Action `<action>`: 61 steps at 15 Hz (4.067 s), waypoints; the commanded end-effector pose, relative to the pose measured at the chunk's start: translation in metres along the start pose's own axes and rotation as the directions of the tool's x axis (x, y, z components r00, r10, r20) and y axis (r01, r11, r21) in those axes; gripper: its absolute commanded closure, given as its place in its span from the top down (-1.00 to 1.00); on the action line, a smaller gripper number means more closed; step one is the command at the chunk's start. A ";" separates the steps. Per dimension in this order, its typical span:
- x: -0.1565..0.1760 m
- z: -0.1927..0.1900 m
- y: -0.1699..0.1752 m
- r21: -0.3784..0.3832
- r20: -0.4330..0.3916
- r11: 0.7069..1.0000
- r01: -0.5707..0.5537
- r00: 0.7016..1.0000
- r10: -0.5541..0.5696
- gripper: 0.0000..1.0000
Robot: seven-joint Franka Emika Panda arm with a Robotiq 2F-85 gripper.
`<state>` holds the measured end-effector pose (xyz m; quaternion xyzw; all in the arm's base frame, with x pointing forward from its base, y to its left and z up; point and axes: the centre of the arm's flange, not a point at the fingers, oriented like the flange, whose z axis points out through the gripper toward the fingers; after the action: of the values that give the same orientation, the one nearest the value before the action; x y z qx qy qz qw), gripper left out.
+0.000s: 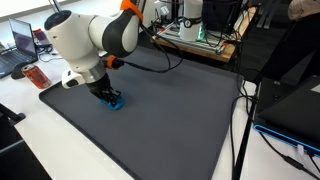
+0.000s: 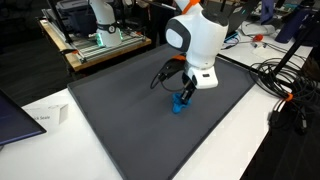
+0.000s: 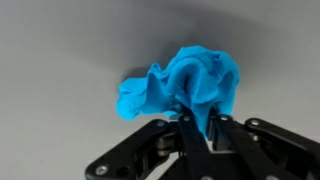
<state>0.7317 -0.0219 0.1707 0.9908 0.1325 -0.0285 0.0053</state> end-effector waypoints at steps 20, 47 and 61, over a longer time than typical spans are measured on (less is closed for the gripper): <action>-0.154 -0.154 -0.003 0.070 -0.347 0.996 0.055 0.938 -0.027 -0.96; -0.277 -0.469 -0.070 -0.091 -0.584 0.995 -0.031 0.811 -0.028 -0.97; -0.330 -0.571 -0.088 -0.148 -0.739 0.982 -0.116 0.673 -0.032 -0.98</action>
<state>0.4291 -0.0185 0.7421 0.9219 0.1039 0.3720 0.0312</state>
